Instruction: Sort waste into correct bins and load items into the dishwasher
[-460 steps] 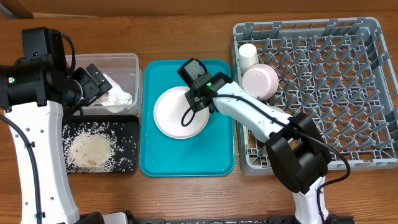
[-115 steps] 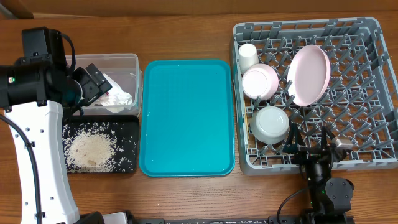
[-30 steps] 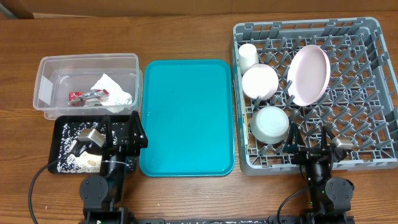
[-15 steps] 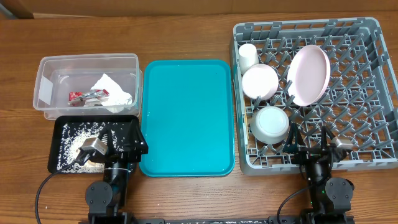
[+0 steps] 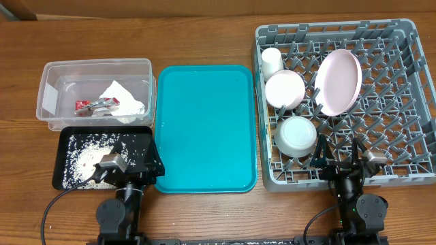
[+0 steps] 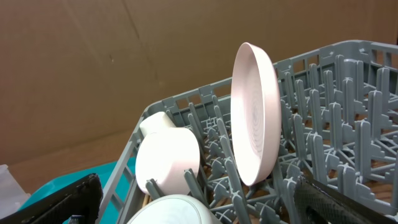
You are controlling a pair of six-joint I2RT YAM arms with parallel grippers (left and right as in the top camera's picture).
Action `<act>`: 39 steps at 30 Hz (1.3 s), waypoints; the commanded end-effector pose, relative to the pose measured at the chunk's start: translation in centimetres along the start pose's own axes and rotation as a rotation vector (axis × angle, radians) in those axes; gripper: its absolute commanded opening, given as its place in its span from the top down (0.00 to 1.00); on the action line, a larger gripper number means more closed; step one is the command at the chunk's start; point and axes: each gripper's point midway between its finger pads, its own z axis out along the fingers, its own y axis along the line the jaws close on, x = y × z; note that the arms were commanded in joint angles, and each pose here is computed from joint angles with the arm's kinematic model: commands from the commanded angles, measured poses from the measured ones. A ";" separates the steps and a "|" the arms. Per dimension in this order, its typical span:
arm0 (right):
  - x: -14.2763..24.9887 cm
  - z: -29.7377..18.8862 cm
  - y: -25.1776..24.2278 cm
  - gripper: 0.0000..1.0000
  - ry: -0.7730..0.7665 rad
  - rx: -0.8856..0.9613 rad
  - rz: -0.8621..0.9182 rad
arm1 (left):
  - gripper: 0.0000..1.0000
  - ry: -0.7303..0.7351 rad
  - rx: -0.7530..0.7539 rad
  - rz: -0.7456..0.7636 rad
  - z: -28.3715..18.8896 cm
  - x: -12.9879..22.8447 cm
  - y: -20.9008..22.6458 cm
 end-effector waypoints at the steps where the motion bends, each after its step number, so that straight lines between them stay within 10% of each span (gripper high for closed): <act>1: 0.2 0.0 0.0 0.00 -0.002 -0.004 0.001 | 0.00 -0.005 -0.018 0.112 0.0 0.0 0.4; 39: 0.2 0.0 0.0 0.00 -0.002 -0.004 0.001 | 0.00 -0.001 -0.015 0.244 0.0 0.1 0.3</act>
